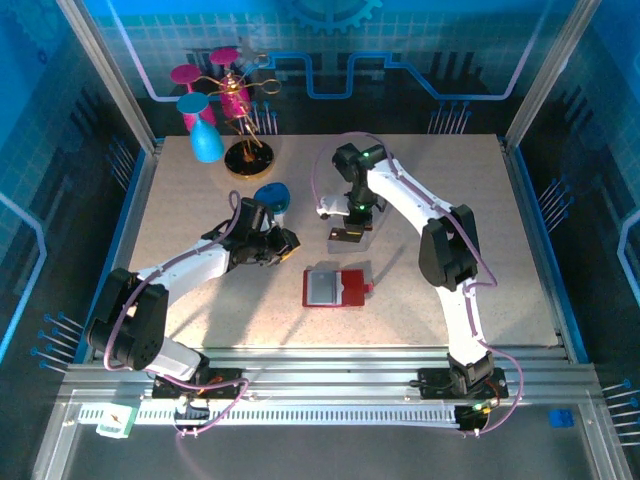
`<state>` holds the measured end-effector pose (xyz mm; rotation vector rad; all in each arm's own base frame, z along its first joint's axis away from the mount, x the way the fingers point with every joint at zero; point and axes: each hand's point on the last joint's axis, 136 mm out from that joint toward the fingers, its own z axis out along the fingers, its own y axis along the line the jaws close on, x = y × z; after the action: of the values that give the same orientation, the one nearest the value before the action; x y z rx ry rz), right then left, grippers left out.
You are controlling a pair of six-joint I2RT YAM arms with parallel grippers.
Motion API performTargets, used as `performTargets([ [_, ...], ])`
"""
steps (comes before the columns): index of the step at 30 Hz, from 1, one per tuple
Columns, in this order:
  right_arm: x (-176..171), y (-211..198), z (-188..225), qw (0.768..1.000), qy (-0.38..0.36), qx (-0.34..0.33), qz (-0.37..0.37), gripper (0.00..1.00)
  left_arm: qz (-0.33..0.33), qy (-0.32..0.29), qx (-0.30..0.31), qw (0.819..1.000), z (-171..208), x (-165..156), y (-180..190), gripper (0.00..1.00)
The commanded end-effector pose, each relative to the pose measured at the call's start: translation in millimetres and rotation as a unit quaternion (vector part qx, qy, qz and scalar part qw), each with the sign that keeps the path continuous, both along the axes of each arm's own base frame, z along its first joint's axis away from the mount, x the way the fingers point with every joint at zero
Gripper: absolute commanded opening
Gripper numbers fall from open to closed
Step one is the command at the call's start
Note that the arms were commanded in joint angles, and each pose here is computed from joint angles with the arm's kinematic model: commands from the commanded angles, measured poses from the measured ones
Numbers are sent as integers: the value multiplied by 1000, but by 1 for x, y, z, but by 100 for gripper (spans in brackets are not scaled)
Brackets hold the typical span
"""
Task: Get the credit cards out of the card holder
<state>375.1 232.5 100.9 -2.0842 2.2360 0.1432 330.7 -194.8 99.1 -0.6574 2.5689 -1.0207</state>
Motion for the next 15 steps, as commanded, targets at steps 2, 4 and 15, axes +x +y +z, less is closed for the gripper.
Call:
performTargets([
  [2,2,-10,-3,1000,5,-9,-14,0,2,4,-11,1000,2,-2,1,26],
  [4,2,-10,-5,1000,7,-9,-14,0,2,3,-10,1000,2,-2,1,26],
  [15,-1,-3,-13,1000,24,-8,-7,0,3,8,-10,1000,-1,-3,2,26],
])
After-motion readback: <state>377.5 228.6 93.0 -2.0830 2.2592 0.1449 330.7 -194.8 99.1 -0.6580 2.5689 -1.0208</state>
